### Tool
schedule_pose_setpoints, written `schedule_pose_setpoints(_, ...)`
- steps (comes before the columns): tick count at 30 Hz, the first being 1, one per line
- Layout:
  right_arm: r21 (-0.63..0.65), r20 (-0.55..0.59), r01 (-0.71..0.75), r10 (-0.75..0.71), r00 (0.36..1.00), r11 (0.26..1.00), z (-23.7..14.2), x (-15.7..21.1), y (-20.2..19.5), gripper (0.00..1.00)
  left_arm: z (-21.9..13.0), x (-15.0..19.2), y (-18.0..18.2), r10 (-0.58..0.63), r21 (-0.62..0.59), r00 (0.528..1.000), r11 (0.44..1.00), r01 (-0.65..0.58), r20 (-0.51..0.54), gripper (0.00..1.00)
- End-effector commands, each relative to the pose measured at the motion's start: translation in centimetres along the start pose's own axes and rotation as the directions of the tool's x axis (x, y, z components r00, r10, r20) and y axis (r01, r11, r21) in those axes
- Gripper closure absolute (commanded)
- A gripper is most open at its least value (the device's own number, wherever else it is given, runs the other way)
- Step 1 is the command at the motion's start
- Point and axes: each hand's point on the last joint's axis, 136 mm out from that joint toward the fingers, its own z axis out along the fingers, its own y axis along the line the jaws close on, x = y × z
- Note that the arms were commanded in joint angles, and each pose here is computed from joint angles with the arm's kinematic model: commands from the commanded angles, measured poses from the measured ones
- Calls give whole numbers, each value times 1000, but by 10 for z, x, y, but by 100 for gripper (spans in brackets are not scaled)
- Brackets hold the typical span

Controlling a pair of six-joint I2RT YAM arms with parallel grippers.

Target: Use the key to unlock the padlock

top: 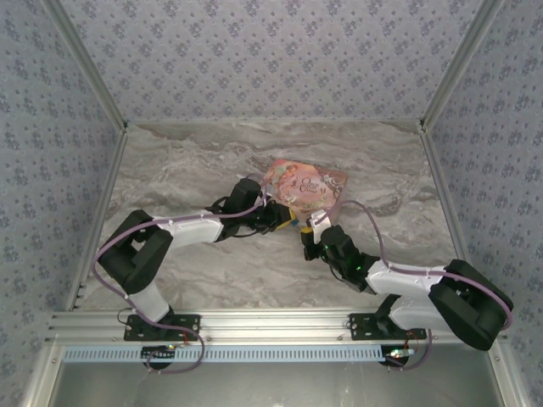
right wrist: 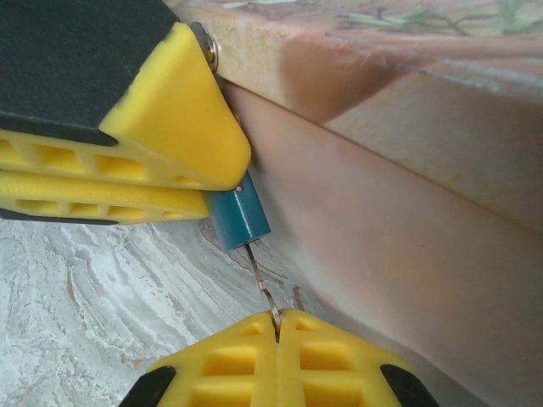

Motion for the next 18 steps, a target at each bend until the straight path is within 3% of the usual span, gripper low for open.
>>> schedule_pose_setpoints(1, 0, 46, -12, 12, 999, 1000, -2, -15, 0, 100, -10, 0, -37, 37, 99, 999, 994, -37, 0, 82)
schedule_pose_setpoints(18, -14, 50, -20, 21, 999, 1000, -6, -14, 1, 100, -10, 0, -38, 31, 104, 1000, 994, -31, -1, 82)
